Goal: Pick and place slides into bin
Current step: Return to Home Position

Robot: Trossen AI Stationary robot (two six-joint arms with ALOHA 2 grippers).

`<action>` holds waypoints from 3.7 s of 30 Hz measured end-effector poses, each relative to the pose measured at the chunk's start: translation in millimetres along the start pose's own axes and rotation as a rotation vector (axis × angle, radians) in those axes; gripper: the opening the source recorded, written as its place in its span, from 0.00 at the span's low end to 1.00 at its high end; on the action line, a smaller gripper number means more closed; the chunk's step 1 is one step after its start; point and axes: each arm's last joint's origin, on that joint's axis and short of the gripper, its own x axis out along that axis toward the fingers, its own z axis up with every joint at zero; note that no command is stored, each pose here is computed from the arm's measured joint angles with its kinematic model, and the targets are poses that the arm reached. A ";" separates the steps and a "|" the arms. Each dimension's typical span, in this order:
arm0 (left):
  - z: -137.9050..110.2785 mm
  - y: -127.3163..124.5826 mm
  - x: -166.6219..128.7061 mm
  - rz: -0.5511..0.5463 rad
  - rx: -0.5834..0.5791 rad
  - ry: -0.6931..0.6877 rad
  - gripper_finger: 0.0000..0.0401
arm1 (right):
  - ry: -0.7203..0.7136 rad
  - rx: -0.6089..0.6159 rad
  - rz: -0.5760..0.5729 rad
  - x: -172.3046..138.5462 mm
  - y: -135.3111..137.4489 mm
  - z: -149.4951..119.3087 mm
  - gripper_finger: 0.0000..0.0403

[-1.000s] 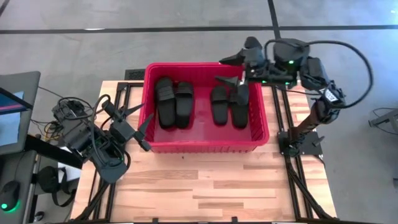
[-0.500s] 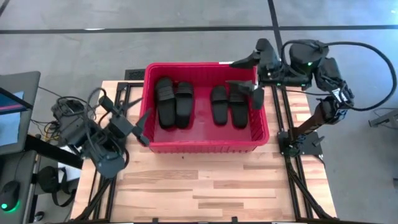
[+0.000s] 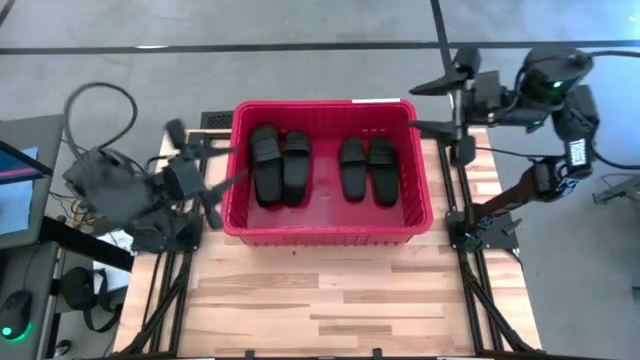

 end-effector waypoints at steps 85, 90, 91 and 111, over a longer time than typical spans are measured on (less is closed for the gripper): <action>-226.3 82.0 -89.8 0.046 -0.299 -0.453 0.44 | -0.309 0.259 -0.309 -123.6 66.9 -193.3 0.63; -244.8 72.5 -91.6 0.009 -0.364 -0.486 0.44 | -0.321 0.322 -0.274 -124.2 75.5 -213.2 0.63; -249.0 70.2 -91.3 0.000 -0.378 -0.486 0.44 | -0.324 0.335 -0.267 -124.5 77.2 -217.1 0.63; -289.0 39.7 -64.9 -0.173 -0.550 -0.430 0.44 | -0.316 0.470 -0.143 -115.5 97.9 -275.2 0.63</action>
